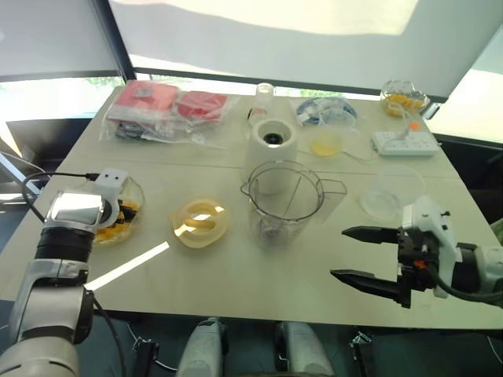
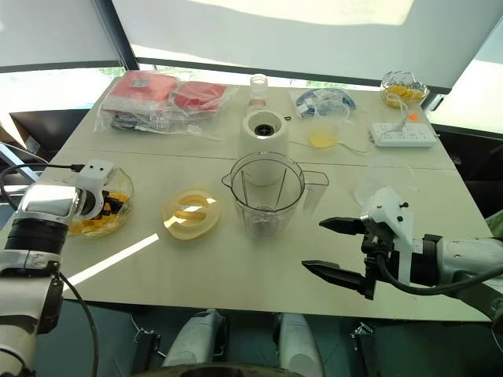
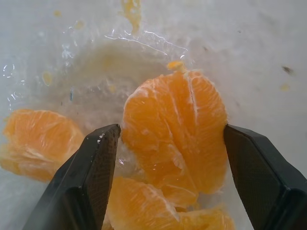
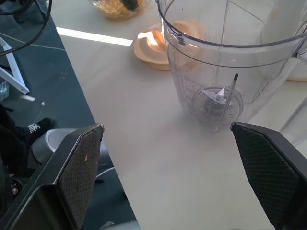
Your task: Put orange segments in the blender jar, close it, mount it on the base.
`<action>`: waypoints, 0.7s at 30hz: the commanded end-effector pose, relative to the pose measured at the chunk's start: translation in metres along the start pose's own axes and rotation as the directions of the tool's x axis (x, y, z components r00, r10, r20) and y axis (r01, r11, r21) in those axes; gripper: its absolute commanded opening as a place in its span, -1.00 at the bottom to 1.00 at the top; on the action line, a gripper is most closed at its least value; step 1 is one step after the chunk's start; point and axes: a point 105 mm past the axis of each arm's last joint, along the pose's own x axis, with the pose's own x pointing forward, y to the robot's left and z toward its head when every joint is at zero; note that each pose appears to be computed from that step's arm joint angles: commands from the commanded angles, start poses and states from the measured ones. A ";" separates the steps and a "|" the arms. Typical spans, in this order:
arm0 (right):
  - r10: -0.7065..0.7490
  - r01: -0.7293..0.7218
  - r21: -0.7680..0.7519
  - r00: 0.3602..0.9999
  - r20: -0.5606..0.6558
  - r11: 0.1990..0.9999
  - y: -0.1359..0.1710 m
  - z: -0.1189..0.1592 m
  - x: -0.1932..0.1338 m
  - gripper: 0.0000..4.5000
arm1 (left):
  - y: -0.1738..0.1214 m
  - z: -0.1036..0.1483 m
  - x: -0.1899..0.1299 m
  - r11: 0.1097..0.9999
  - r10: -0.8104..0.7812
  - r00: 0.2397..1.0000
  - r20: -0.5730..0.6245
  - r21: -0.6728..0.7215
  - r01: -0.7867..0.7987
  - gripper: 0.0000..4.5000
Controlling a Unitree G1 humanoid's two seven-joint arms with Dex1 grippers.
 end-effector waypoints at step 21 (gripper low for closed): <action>0.000 0.001 -0.048 1.000 0.031 0.999 -0.004 0.004 0.004 1.00 | 0.026 0.015 -0.052 0.999 0.034 0.995 0.092 0.020 -0.036 -0.71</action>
